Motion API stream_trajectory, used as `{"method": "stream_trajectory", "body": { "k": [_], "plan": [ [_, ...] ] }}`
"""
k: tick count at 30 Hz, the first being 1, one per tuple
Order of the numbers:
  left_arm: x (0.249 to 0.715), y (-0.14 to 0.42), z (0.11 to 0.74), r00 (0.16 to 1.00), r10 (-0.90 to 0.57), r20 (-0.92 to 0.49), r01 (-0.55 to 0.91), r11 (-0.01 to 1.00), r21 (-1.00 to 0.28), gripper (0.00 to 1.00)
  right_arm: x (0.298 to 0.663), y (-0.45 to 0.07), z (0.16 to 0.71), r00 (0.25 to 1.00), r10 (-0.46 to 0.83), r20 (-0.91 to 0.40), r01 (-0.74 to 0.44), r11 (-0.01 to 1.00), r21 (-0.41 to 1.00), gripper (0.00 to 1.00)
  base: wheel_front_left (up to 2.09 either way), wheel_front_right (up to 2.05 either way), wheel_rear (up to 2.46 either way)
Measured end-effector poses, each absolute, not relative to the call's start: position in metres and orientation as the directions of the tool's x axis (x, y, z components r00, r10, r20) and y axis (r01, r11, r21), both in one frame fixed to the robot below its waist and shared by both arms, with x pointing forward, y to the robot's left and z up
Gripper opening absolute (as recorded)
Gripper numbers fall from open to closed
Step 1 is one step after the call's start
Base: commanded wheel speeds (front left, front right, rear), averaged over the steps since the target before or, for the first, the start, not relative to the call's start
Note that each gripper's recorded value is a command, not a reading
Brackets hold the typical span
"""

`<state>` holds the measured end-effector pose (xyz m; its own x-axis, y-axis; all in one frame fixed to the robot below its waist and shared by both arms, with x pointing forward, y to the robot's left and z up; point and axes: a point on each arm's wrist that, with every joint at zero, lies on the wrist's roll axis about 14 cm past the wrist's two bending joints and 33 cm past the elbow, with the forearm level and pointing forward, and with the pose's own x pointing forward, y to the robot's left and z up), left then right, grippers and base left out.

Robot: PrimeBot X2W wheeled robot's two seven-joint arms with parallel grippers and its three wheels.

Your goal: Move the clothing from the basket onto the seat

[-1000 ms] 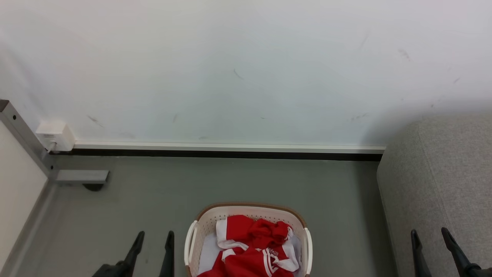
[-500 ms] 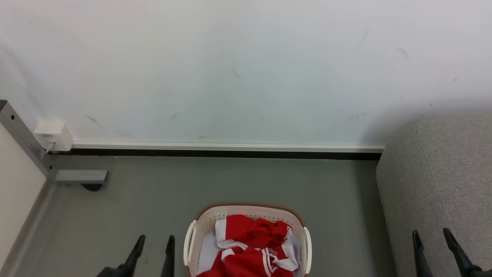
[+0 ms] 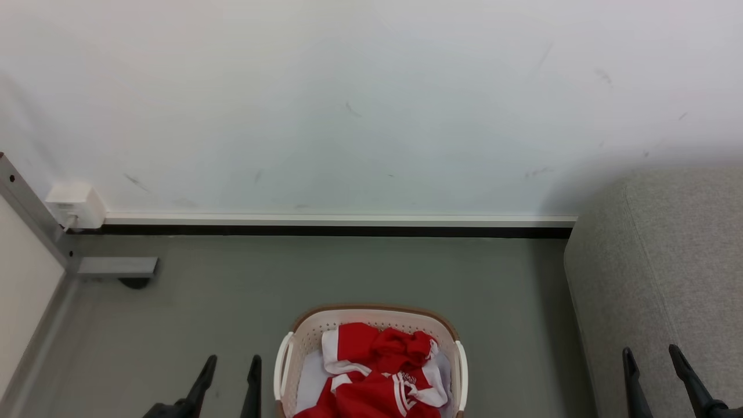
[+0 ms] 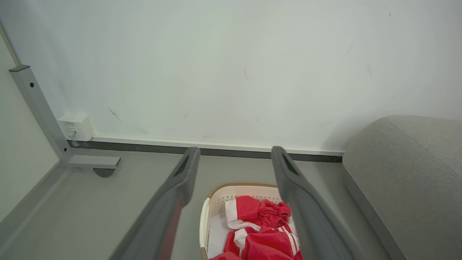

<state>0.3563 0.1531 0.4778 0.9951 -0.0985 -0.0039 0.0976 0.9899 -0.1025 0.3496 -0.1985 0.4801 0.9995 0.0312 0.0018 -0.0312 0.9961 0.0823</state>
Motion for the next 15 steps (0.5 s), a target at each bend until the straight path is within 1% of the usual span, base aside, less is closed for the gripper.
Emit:
{"method": "stream_trajectory", "body": {
  "k": [3, 6, 10, 15],
  "plan": [
    [0.358, 0.149, 0.476, 0.994, -0.11, -0.009, 0.108, 0.988, -0.107, 1.0, 0.349, -0.2, 0.48, 1.0, 0.027, 0.002, -0.027, 0.996, 0.083, 1.0, 0.0, 0.0, 0.0],
    [0.362, 0.141, 0.467, 0.991, -0.125, -0.039, 0.118, 0.981, -0.151, 1.0, 0.348, -0.202, 0.48, 1.0, 0.021, 0.0, -0.02, 0.996, 0.083, 1.0, 0.0, 0.0, 0.0],
    [0.373, 0.12, 0.455, 0.98, -0.185, -0.078, 0.168, 0.967, -0.191, 1.0, 0.348, -0.205, 0.48, 1.0, 0.009, -0.001, -0.009, 0.996, 0.087, 1.0, 0.0, 0.0, 0.0],
    [0.393, 0.084, 0.435, 0.935, -0.296, -0.196, 0.243, 0.936, -0.252, 1.0, 0.354, -0.211, 0.479, 1.0, -0.005, -0.004, 0.005, 0.996, 0.088, 1.0, 0.0, 0.0, 0.0]
  ]
}}
